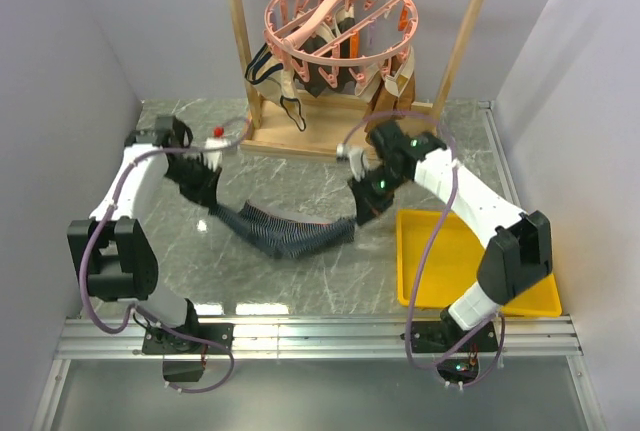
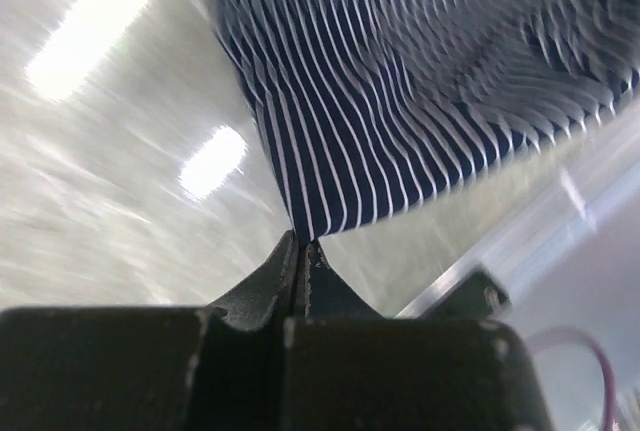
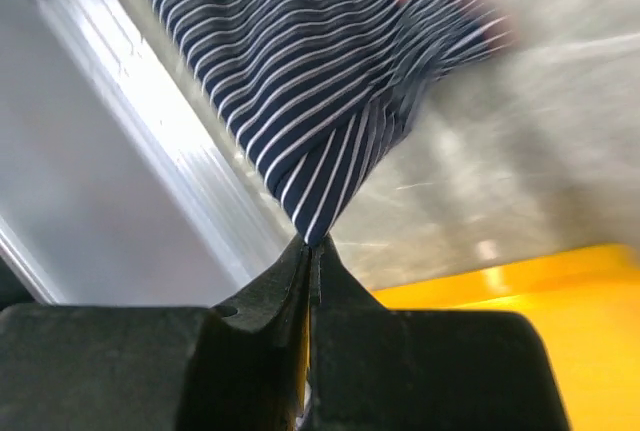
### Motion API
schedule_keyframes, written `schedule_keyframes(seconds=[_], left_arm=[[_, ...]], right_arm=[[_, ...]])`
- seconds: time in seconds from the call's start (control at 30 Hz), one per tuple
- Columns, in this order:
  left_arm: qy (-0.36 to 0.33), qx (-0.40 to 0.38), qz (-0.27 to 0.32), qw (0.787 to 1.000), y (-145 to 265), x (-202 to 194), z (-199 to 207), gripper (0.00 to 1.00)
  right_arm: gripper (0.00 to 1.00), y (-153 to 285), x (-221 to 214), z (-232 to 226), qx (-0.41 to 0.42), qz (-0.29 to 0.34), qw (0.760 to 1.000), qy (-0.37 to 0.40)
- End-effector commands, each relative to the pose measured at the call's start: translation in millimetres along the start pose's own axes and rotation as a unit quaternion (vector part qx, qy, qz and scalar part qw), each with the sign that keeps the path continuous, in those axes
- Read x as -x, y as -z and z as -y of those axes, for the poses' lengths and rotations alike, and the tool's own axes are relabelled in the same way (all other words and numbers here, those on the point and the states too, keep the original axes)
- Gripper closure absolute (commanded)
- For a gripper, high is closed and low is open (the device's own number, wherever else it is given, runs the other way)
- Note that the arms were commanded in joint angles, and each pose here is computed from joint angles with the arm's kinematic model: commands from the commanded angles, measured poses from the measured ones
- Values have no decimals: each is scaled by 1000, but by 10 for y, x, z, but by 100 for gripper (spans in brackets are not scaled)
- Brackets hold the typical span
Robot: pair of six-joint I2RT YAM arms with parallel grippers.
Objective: Clip the underwear to the hanger
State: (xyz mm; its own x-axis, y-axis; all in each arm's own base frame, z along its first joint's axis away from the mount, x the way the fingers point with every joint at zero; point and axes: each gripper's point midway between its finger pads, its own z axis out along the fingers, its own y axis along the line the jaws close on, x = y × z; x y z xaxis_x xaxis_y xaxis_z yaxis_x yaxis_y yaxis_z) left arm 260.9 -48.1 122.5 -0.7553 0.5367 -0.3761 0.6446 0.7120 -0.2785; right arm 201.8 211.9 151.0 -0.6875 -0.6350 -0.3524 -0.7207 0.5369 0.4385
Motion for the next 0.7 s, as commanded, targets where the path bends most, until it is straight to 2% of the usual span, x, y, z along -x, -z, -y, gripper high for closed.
schedule_keyframes(seconds=[0.0, 0.07, 0.1, 0.2, 0.3, 0.47, 0.57, 0.67], left_arm=[[-7, 21, 119, 993, 337, 835, -165, 100], [5, 15, 162, 987, 450, 1159, -209, 100], [-6, 27, 193, 981, 632, 1390, -230, 100], [-20, 46, 256, 965, 948, 1741, -254, 100], [-34, 59, 279, 958, 1055, 1785, -221, 100], [-35, 46, 219, 974, 648, 1333, -205, 100], [-1, 37, 135, 990, 150, 794, -289, 100], [13, 18, 72, 997, -168, 354, -253, 99]], right_arm=[[100, 465, 672, 204, -49, 91, 995, 17], [100, 649, 897, 391, -55, 118, 992, -6], [100, 887, 1102, 361, -65, 147, 987, 6], [100, 1204, 1319, 439, -79, 191, 978, 12], [100, 1284, 1302, 364, -80, 210, 974, 30], [100, 929, 978, 352, -59, 170, 984, 13], [100, 278, 467, 392, -27, 72, 997, -22], [100, -131, 72, 415, -13, 3, 999, -46]])
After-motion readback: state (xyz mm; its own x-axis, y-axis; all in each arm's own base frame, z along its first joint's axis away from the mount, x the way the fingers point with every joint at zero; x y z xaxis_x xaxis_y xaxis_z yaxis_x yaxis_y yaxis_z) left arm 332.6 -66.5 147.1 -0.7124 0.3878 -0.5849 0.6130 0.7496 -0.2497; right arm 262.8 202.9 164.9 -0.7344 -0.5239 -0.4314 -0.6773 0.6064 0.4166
